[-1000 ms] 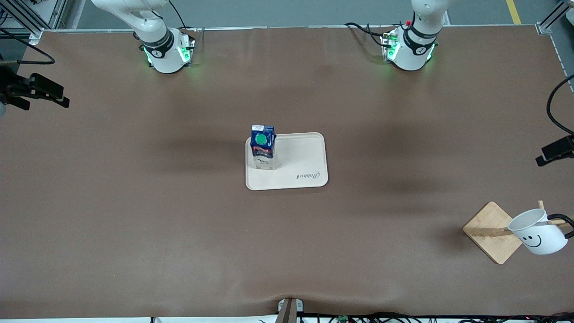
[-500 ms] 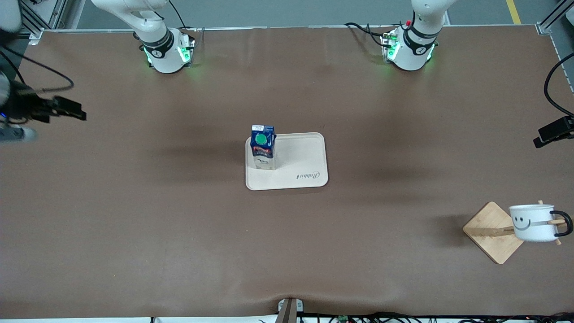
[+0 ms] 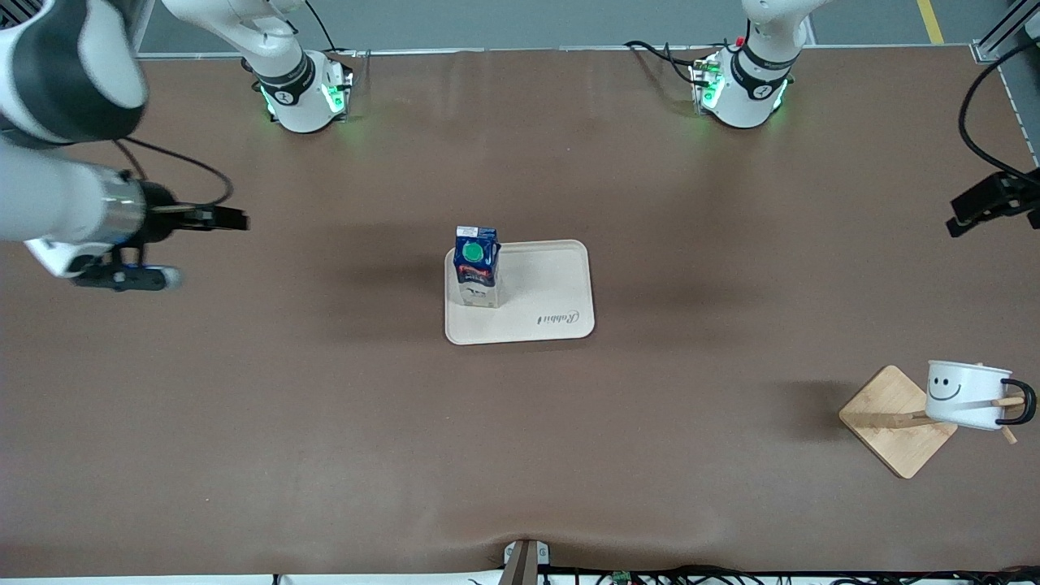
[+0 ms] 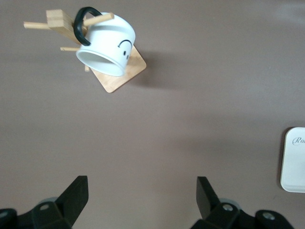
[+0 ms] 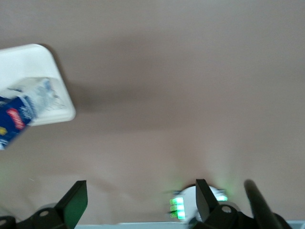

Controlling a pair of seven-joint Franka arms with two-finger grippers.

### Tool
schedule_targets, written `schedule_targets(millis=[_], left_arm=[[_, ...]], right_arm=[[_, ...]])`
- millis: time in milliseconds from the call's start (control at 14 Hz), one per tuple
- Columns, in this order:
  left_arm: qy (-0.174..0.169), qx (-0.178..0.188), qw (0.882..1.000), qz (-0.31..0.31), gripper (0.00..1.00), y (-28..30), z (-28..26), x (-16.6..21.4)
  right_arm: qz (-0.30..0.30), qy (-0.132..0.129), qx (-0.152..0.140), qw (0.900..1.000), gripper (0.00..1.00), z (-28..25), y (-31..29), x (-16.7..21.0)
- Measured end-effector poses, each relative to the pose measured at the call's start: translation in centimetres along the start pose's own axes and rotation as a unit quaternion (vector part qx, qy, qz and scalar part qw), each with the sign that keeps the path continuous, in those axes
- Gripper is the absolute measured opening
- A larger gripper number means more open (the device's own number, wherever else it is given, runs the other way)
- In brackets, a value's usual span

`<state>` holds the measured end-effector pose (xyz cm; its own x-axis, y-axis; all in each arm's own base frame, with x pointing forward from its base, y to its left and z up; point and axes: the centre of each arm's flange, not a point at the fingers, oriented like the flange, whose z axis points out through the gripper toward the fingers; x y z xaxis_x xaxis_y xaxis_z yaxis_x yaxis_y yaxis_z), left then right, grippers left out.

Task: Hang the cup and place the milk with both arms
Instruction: 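Reach the right gripper to the milk carton on the tray, then grasp the milk carton with the right gripper and lift it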

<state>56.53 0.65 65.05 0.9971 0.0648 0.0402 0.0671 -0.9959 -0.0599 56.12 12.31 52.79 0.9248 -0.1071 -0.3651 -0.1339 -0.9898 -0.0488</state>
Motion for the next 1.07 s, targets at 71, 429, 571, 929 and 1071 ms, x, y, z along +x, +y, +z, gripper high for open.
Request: schedule_targets(millis=[71, 429, 571, 929, 1071], left_arm=[[-0.003, 0.004, 1.0, 0.002, 1.0, 0.4, 0.1, -0.5], [-0.016, 0.004, 1.0, 0.002, 1.0, 0.1, 0.3, -2.6], [-0.019, 0.004, 1.0, 0.007, 1.0, 0.5, 0.1, -3.0], [-0.019, 0.004, 1.0, 0.019, 1.0, 1.8, -0.7, -3.9], [-0.03, 0.005, 0.999, 0.019, 1.0, 1.8, -0.5, -4.1]], right_arm=[[0.009, 0.013, -0.005, 1.0, 1.0, 0.8, -4.2, -0.9], [0.026, 0.031, -0.004, 0.999, 1.0, 6.8, -16.3, -2.4], [0.047, 0.03, -0.01, 0.998, 1.0, 9.9, -19.3, -2.0], [0.048, 0.052, -0.011, 0.997, 1.0, 15.7, -25.4, -2.0], [0.042, 0.07, 0.002, 0.997, 1.0, 16.8, -26.7, -1.5]])
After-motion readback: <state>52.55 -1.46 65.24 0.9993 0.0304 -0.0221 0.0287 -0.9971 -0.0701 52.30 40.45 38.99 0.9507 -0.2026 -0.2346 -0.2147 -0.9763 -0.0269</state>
